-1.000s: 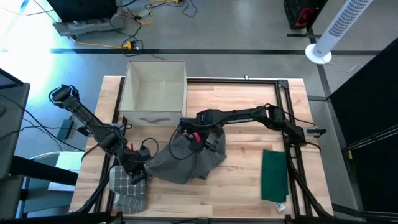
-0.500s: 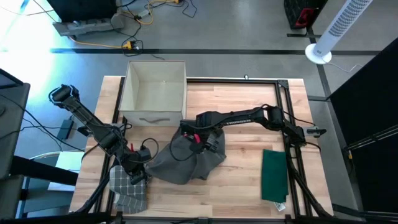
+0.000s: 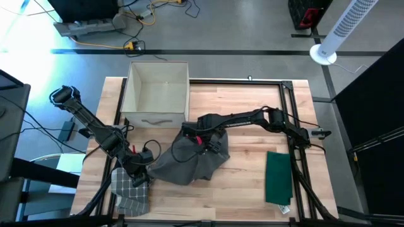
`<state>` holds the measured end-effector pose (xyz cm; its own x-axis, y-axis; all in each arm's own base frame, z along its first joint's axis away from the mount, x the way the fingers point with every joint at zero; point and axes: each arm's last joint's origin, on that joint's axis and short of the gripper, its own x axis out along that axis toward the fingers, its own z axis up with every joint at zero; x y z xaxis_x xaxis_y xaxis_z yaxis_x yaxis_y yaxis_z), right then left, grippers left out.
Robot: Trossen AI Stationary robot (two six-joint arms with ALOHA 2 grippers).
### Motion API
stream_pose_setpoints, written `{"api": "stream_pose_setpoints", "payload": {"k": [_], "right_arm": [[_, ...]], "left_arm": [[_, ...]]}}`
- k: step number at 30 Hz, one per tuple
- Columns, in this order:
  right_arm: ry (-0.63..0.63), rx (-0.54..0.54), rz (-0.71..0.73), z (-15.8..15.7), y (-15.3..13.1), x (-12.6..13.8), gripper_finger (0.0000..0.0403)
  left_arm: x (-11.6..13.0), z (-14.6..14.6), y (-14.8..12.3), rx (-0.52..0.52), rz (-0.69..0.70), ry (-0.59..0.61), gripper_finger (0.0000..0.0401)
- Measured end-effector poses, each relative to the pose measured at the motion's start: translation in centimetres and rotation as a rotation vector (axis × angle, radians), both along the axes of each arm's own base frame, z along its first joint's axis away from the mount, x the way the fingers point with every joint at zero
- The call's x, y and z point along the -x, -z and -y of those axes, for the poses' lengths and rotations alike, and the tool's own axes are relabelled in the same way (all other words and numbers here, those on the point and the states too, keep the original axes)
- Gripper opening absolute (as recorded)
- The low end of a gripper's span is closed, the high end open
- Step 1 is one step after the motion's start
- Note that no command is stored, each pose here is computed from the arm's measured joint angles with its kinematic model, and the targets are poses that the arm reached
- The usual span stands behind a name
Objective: Fold towel
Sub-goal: Fold the gray towel
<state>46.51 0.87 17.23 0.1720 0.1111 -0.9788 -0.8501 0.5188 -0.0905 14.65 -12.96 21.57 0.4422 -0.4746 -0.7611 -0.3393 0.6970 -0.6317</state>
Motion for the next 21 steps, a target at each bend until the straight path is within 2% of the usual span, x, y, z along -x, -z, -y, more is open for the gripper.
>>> {"api": "stream_pose_setpoints", "payload": {"k": [8, 14, 21], "right_arm": [[0.073, -0.011, -0.03, 0.4, -0.1, 0.2, 0.0014], [0.168, -0.028, -0.059, 0.3, -0.8, 0.7, 0.0007], [0.366, -0.107, -0.025, 0.2, -6.7, 2.9, 0.0007]], "left_arm": [[0.0, 0.0, 0.0, -0.008, 0.004, 0.002, 0.0], [0.0, -0.1, 0.0, -0.013, 0.008, -0.004, 0.0], [-0.1, -0.2, 0.1, -0.037, 0.019, -0.025, 0.0]]}}
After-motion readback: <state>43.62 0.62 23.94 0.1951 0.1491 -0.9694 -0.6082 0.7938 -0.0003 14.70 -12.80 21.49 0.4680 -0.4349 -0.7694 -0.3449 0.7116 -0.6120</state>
